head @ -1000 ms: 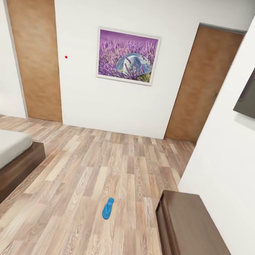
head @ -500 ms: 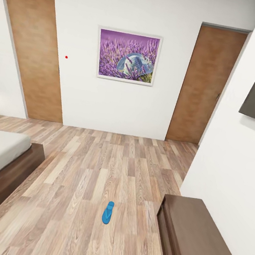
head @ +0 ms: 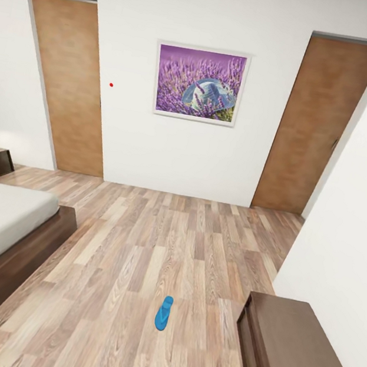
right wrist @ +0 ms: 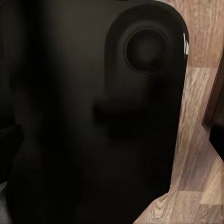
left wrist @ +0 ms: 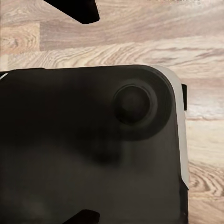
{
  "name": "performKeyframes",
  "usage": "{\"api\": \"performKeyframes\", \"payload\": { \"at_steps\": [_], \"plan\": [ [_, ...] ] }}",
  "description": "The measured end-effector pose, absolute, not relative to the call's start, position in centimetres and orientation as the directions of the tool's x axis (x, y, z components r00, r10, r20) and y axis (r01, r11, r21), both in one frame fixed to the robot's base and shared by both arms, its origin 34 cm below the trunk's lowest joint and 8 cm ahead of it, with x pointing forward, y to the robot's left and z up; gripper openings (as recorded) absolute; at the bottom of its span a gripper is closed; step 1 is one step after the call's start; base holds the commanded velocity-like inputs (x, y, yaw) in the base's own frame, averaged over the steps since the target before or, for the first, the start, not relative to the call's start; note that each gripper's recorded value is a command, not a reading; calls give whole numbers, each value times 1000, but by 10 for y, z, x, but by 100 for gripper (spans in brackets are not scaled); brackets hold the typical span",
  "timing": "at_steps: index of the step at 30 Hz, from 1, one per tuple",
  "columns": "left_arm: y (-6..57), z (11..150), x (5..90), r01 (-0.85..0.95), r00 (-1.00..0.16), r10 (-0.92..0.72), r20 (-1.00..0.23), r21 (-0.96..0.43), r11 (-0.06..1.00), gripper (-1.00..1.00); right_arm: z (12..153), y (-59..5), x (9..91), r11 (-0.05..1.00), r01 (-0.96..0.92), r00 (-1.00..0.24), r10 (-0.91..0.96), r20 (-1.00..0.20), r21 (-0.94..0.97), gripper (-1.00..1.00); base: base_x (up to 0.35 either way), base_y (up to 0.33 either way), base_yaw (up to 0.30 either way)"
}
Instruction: In the bedroom, move the book from the bed onto either nightstand, and place the two sandals side by side next to the bed.
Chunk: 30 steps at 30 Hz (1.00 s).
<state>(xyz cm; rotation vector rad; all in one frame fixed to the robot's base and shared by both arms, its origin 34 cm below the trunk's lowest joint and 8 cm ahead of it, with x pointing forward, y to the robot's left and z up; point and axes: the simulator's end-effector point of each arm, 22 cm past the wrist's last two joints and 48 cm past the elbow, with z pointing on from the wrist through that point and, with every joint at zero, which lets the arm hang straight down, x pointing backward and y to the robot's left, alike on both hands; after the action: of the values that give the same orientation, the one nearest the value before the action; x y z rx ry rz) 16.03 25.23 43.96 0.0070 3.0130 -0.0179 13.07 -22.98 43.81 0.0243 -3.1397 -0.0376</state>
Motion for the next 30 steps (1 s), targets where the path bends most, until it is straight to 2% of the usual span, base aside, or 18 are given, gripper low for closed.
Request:
{"api": "performKeyframes", "payload": {
  "at_steps": [20,30],
  "plan": [
    [253,440,159,6,-992,4,-126,-12,1000,100,438,-227,130,999,-16,-1000,-16,3,28,100,48,-64,272],
    [253,440,159,6,-992,4,-125,-12,1000,100,438,-227,129,999,-16,-1000,-16,4,28,100,39,-142,90]
  ]
}}
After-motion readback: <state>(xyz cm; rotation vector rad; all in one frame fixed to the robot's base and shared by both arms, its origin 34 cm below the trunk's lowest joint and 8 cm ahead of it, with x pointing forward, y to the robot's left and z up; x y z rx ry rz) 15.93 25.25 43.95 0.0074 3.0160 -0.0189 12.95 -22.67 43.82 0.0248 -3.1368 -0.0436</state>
